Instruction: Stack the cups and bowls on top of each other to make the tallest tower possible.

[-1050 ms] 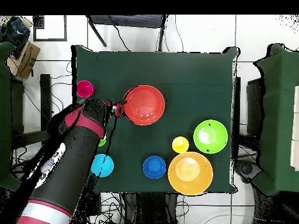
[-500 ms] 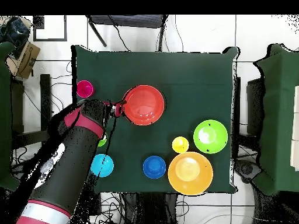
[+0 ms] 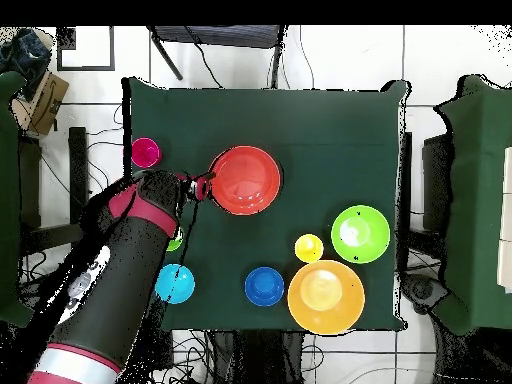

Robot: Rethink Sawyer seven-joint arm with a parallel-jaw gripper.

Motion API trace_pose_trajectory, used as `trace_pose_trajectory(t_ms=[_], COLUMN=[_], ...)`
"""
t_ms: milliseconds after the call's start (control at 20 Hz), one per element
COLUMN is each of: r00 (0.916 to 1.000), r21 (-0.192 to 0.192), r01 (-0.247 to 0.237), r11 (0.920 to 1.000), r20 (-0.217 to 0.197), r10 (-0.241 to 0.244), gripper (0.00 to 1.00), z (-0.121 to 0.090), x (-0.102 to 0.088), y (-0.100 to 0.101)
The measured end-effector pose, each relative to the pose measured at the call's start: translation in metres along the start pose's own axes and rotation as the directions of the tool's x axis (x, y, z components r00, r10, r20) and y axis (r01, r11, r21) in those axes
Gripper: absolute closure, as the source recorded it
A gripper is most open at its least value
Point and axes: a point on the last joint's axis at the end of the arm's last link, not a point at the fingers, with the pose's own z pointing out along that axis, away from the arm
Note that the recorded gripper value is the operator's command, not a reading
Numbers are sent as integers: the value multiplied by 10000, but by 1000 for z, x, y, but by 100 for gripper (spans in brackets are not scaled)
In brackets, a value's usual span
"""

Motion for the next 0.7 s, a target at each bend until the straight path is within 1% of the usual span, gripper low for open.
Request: trace_pose_trajectory(t_ms=[400, 700], r00=[10000, 9999], r21=[-13, -140], r01=[4, -78], r11=[10000, 9999], r20=[53, 133], r10=[-4, 80], gripper=[100, 100], z=[-5, -11], x=[0, -4], y=[3, 12])
